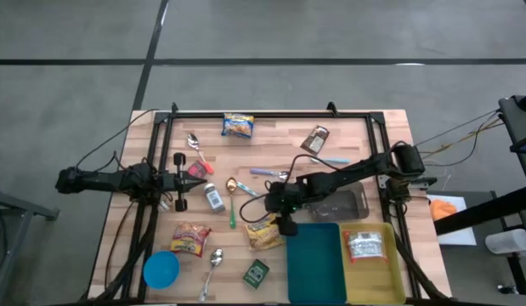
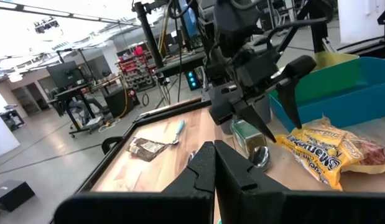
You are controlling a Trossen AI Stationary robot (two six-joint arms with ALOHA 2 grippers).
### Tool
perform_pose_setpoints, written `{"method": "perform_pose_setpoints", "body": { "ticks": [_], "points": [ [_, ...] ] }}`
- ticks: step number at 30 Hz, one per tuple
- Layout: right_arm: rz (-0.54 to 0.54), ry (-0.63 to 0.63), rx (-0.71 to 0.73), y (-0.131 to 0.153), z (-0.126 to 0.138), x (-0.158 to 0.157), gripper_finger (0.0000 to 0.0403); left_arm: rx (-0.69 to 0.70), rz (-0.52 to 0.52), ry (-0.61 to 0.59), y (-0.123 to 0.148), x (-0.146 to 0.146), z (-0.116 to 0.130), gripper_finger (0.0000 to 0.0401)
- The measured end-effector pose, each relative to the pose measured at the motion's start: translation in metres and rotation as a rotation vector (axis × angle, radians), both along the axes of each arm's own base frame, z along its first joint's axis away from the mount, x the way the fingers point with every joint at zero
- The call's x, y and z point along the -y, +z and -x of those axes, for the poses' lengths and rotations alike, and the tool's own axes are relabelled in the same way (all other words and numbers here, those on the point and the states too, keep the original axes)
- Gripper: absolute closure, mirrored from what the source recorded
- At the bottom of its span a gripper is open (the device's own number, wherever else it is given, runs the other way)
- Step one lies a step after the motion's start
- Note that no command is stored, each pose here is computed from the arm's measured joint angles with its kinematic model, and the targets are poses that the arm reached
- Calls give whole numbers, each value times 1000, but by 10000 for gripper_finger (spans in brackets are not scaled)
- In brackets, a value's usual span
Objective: Pick & Place Food Item
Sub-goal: Put the yellow noodle pack into the yellow bin
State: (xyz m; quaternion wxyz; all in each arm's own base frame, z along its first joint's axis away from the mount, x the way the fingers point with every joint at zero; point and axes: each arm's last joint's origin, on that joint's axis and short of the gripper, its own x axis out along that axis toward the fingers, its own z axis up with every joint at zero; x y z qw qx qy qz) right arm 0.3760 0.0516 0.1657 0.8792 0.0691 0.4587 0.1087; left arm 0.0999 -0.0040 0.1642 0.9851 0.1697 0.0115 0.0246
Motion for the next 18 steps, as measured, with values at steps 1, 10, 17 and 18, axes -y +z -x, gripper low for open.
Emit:
{"method": "perform_pose_setpoints", "body": {
  "ticks": [1,10,17,18],
  "points": [
    [1,0,-8,-2,1,0,191,-1,0,0,0,0,0,401],
    [3,0,-26,-11,2,0,191,-5,0,0,0,0,0,401],
    [-3,3,-42,-25,-2,0,191,-5,0,0,0,0,0,401],
    [-3,2,-45,-26,-3,0,191,-5,0,0,0,0,0,401]
  ]
}}
